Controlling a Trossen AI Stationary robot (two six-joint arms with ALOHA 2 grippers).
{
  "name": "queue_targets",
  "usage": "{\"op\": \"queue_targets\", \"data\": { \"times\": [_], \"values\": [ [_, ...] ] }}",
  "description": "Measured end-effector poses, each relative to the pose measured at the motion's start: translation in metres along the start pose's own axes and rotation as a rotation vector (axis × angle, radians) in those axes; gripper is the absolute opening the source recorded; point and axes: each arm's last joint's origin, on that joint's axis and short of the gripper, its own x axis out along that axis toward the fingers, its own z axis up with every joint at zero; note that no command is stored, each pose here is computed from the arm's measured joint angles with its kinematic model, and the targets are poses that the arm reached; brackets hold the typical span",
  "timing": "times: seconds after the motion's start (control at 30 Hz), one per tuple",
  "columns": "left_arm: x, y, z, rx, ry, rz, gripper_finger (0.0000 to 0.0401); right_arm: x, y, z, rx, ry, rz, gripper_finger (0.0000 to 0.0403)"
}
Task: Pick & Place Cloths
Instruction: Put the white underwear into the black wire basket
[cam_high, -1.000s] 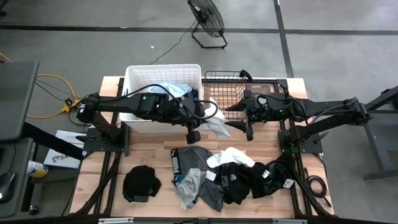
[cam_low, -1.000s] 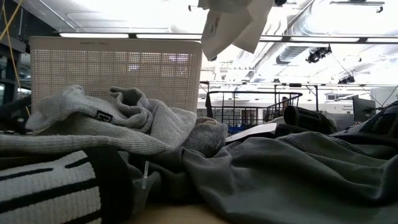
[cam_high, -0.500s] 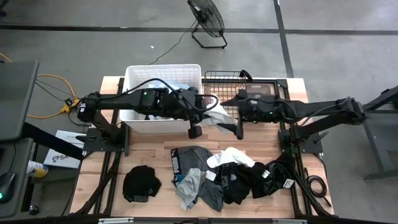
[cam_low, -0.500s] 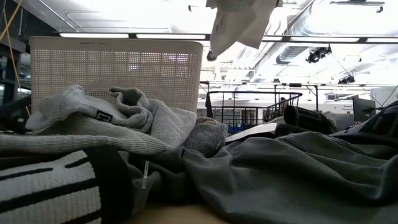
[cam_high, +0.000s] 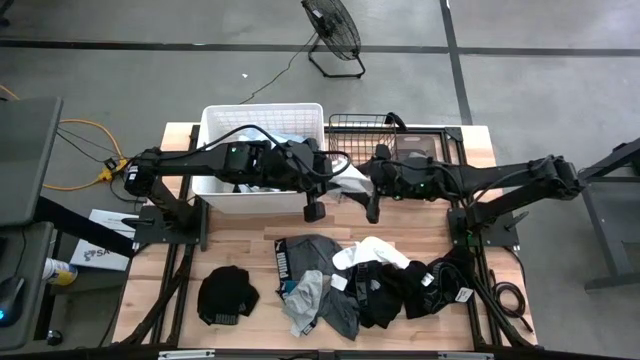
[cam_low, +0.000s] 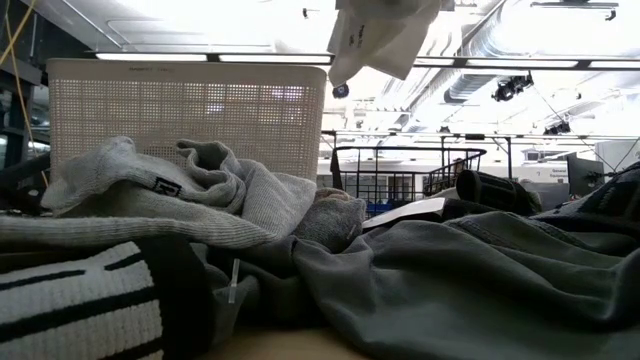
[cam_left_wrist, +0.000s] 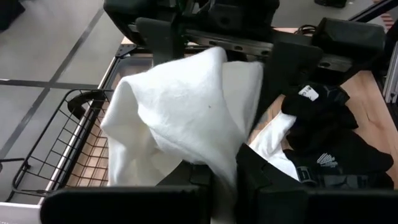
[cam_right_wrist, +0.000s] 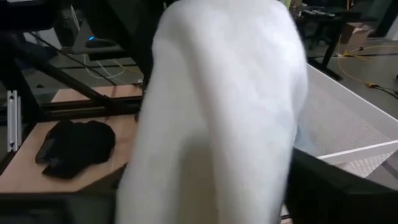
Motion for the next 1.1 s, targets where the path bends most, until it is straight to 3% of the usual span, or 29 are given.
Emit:
{"op": "queue_targets", "data": {
  "times": [0.2,0.33,0.6,0.8,0.9,1.1],
  "values": [
    [0.0,0.0,0.0,0.0,0.0,0.001,0.0023,-0.001,0.0,0.0,0.003,-0.003,-0.009,0.0117],
    [0.0,0.0,0.0,-0.001,0.0,0.002,0.0061,-0.001,0.0,0.0,0.004,0.0,0.015,0.0026],
    [-0.004,0.002,0.0,0.023,-0.003,0.039,0.0177,-0.001,-0.001,-0.001,0.053,0.013,-0.02,0.0018],
    [-0.028,0.007,0.007,0.03,-0.069,0.054,0.0278,-0.003,-0.005,-0.002,0.08,0.025,-0.085,0.0017],
    [-0.043,0.013,0.004,-0.014,-0.049,0.122,0.0301,-0.003,-0.015,-0.004,0.13,0.045,-0.132,0.0017],
    [-0.074,0.024,-0.007,-0.081,0.022,0.253,0.0307,-0.004,-0.045,-0.01,0.264,0.107,-0.274,0.0017]
  ]
}}
